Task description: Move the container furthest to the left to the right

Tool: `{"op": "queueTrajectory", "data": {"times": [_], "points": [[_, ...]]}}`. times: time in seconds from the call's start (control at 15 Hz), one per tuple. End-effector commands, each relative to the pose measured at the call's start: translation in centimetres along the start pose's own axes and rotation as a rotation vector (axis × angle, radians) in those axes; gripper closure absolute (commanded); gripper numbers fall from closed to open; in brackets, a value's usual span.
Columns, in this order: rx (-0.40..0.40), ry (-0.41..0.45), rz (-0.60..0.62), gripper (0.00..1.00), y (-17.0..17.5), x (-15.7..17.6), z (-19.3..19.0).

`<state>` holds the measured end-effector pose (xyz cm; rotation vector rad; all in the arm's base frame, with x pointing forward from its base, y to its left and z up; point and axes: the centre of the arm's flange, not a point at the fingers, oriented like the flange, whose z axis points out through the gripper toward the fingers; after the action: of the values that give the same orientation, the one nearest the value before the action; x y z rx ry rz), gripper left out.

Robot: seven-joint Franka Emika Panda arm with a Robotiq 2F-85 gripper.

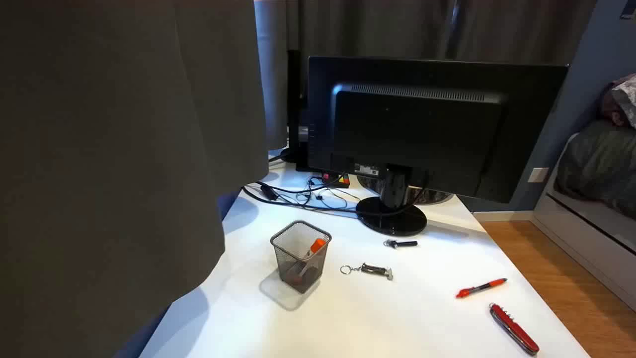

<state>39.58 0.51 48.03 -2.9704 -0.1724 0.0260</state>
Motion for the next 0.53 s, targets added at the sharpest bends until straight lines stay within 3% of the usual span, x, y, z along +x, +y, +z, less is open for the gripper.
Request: {"op": "queueTrajectory", "data": {"times": [0.0, 0.2, 0.47], "points": [[0.0, 0.0, 0.0, 0.0, 0.0, 0.0, 0.0], [0.0, 0.0, 0.0, 0.0, 0.0, 0.0, 0.0], [-0.053, -0.053, -0.221, 0.0, -4.5, 0.1, 4.1]]}}
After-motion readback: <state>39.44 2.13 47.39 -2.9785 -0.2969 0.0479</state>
